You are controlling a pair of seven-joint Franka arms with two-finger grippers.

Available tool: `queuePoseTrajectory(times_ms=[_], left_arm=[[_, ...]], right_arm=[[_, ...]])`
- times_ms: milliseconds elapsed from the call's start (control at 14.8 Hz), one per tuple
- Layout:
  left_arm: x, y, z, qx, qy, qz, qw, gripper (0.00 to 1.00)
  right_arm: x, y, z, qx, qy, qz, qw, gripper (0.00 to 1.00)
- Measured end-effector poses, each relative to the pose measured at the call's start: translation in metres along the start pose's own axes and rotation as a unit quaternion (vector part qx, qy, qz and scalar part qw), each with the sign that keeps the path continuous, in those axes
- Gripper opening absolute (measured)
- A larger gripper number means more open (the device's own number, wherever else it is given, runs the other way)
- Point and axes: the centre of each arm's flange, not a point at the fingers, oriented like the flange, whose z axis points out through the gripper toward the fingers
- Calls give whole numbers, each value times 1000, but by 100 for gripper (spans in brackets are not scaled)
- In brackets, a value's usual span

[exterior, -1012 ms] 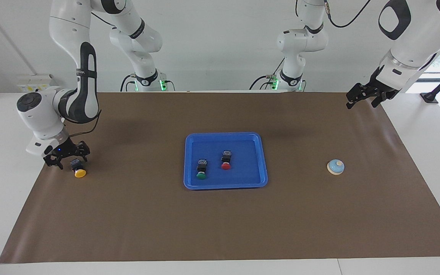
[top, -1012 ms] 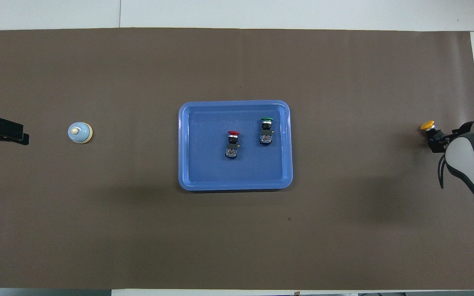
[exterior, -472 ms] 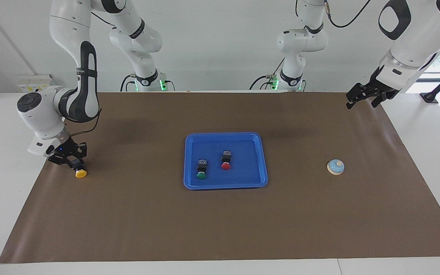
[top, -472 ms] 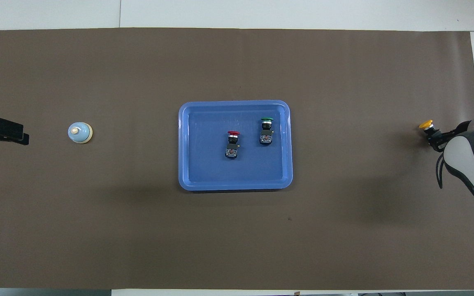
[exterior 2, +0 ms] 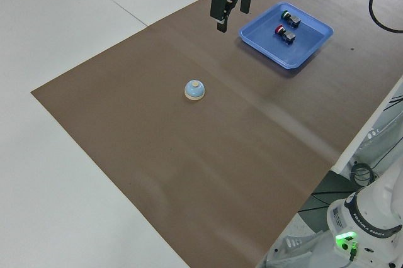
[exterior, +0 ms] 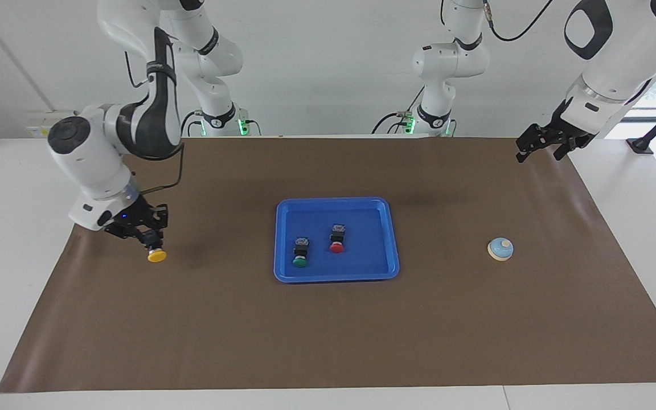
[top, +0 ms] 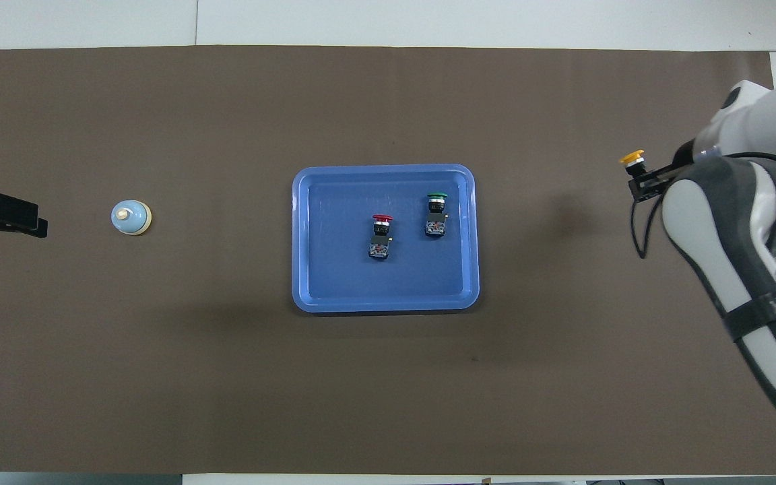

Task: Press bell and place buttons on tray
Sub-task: 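Place the yellow button in the tray with the right gripper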

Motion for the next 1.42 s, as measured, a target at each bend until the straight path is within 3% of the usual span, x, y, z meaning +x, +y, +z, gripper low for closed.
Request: queuePoseTrajectory(times_ms=[472,675,810,1012,1418], left_arm=[[0,0,0,0,0,0,1000,100],[0,0,0,0,0,0,1000,100],[0,0,0,0,0,0,1000,100],[0,0,0,0,0,0,1000,100],[0,0,0,0,0,0,1000,100]], right_arm=[[41,-251,-4,15,42,148,988,41],[42,-351,29,20,32,191,981,41],[37,-404,53,30,43,199,979,41],[34,-432,61,46,58,195,978,41],[2,-468,93,65,42,174,982,41]])
